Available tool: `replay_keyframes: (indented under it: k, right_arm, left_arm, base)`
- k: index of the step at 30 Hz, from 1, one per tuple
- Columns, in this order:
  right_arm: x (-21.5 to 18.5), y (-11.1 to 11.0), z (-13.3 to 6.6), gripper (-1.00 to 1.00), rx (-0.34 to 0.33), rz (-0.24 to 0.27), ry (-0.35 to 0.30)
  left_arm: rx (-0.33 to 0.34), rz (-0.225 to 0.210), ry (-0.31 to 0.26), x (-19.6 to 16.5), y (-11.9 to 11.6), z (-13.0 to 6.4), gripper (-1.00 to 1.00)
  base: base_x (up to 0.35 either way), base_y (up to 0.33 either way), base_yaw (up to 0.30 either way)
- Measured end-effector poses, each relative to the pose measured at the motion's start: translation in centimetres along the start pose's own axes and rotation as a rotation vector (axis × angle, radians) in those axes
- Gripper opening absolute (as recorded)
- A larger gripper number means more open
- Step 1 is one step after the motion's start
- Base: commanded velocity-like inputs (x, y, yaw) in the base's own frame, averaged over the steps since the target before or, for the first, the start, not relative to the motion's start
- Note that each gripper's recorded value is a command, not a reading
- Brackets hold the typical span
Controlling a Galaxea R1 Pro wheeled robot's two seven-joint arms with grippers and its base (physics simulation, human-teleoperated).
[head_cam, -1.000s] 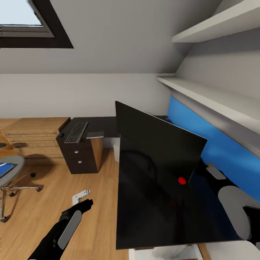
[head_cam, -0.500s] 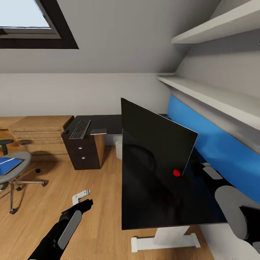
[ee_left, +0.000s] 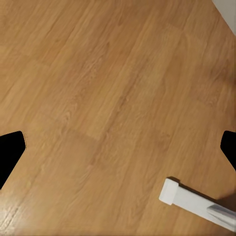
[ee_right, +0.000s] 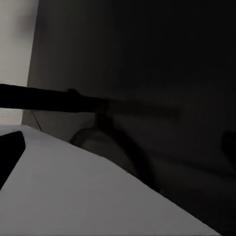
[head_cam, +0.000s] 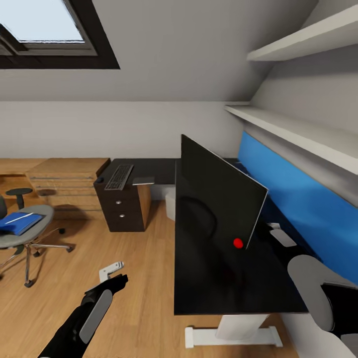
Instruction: In the bedroom, organize the workspace by keeping the computer under the desk, ensuring the monitor is on the desk, placing the keyboard on the desk next to the monitor, placing the mouse on the desk next to the keyboard, moving the folder from the swivel chair onto the desk next to the mouse, stacking the notebook on top of the folder with the pen on top of the notebook, and positioning the swivel chair next to the desk.
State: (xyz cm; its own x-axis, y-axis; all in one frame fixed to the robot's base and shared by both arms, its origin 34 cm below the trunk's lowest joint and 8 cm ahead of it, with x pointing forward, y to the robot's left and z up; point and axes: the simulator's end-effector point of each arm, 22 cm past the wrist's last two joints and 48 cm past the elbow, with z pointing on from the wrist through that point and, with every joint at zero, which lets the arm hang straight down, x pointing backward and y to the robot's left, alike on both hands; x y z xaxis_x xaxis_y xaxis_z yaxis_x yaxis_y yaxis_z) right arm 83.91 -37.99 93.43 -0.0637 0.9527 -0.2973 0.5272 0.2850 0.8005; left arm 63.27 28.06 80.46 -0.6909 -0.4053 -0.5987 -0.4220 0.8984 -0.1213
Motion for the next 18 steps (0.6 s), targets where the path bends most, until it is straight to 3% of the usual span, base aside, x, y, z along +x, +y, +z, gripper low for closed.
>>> replay_keyframes:
  k: [8, 18]
  right_arm:
    - [3.7, 1.1, -0.1, 1.0, -0.012, -0.013, 0.047]
    - [5.2, 1.9, -0.3, 1.0, -0.022, -0.01, 0.067]
  left_arm:
    - [0.003, -0.002, -0.005, -0.2, -0.1, -0.2, 1.0]
    - [0.006, -0.003, -0.012, -0.6, -0.2, -0.4, 1.0]
  base:
    - [0.0, 0.0, 0.235]
    - [0.0, 0.0, 0.236]
